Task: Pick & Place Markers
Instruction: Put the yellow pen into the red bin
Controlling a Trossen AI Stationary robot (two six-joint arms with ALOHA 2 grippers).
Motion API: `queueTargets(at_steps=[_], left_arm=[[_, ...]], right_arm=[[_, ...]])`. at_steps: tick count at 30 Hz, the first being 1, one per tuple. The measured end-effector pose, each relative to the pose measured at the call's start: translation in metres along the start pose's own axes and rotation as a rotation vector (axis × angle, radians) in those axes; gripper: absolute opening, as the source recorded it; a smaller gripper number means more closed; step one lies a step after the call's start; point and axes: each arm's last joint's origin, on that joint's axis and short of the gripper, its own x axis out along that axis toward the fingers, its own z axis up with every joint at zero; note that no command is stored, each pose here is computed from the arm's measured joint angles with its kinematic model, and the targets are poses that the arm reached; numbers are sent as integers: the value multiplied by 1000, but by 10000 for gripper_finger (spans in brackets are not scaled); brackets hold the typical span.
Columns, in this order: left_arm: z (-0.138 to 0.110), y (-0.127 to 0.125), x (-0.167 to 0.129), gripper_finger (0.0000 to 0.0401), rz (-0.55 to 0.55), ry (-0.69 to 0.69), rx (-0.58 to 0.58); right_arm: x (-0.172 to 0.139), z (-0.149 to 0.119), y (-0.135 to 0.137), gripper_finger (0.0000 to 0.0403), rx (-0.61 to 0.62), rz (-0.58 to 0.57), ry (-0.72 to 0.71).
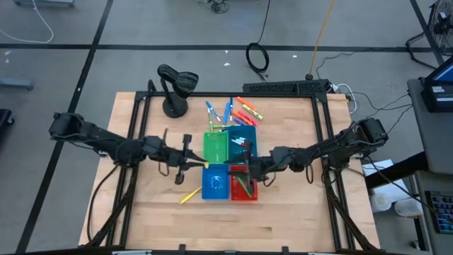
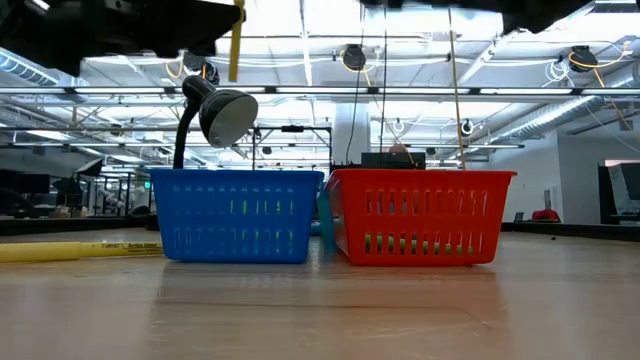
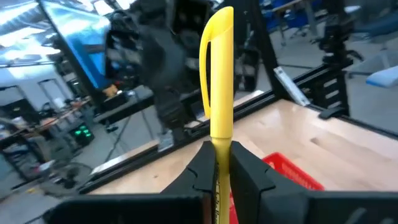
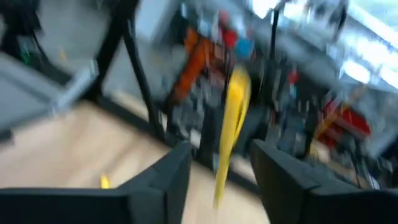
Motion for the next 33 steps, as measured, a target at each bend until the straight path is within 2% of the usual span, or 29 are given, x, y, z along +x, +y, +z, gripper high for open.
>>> queueTargets(at_steps=[3, 8, 13, 18, 21, 27, 30, 33], left_arm=[[-4, 1, 9, 23, -16, -3, -8], [-6, 0, 21, 23, -45, -7, -9], [-4, 1, 26, 23, -69, -18, -9], [-3, 1, 27, 23, -92, -27, -10], [-4, 0, 27, 23, -114, -27, -12], [-3, -3, 27, 23, -154, -35, -21], [-3, -3, 27, 25, -170, -37, -30], [-3, -4, 27, 36, -178, -38, -45]], right_arm=[[3, 6, -3, 203, 6, -7, -81], [15, 1, -9, 231, 68, 12, -72], [34, -5, -5, 230, 104, 93, -62], [50, -9, -2, 222, 103, 118, -46], [56, -10, 1, 215, 104, 194, -72], [59, -12, 0, 172, 108, 246, -25], [59, -14, -1, 123, 106, 248, -8], [59, -15, -3, 56, 85, 240, -11]])
